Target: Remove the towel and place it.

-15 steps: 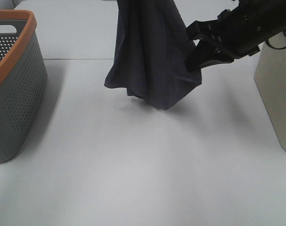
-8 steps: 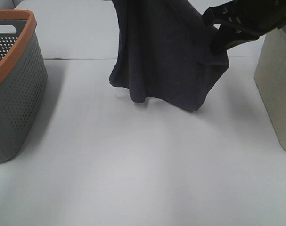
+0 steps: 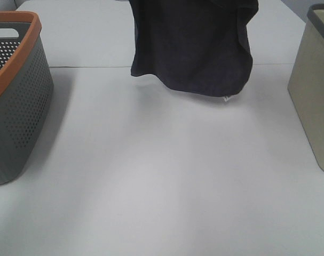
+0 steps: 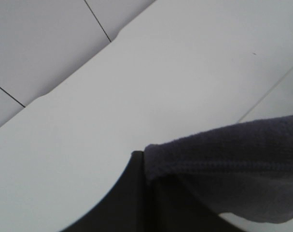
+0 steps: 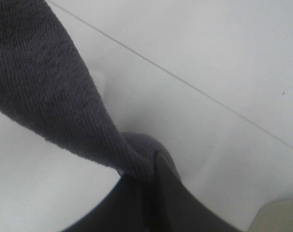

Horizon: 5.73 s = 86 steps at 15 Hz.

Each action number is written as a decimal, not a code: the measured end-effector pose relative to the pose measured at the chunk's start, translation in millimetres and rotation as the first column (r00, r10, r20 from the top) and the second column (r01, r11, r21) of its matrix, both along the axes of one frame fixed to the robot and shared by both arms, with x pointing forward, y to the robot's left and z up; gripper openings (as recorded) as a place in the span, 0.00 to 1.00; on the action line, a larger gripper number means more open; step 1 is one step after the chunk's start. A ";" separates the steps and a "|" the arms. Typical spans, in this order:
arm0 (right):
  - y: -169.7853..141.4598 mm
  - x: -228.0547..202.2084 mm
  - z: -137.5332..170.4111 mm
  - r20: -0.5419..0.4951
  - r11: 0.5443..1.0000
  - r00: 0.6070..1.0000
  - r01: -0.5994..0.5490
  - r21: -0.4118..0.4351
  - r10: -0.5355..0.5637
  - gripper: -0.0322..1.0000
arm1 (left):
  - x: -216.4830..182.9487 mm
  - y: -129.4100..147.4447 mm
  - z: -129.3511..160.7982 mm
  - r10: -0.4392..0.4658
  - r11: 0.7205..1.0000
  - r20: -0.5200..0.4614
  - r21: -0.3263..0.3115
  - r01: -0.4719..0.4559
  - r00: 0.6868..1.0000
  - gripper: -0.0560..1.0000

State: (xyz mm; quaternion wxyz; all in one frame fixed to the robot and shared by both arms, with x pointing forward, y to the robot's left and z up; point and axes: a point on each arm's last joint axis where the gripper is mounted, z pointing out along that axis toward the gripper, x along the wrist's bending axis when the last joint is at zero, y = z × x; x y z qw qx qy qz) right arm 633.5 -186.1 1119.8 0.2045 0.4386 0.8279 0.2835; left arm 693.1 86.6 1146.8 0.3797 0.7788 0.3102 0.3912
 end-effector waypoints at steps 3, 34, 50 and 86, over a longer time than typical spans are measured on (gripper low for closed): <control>7.5 38.2 -9.1 0.088 0.999 0.996 -0.023 -0.033 0.026 0.03 | 29.1 9.1 -18.0 0.044 0.997 0.114 -0.073 -0.035 0.992 0.05; 0.2 11.2 -188.7 -0.731 0.973 0.675 -0.086 -0.213 -0.101 0.03 | -48.9 -6.7 -238.3 0.067 0.942 -0.909 0.193 0.274 0.411 0.05; 0.6 -17.4 -112.8 -0.678 0.974 0.700 0.188 -0.124 -0.222 0.71 | -58.3 -13.1 -235.2 0.116 0.964 -0.920 0.195 0.180 0.374 0.36; -113.9 -327.8 19.1 -0.095 0.826 0.826 0.561 0.058 -0.555 0.73 | -280.2 226.1 -20.3 0.616 0.718 -0.537 0.080 -0.692 0.576 0.84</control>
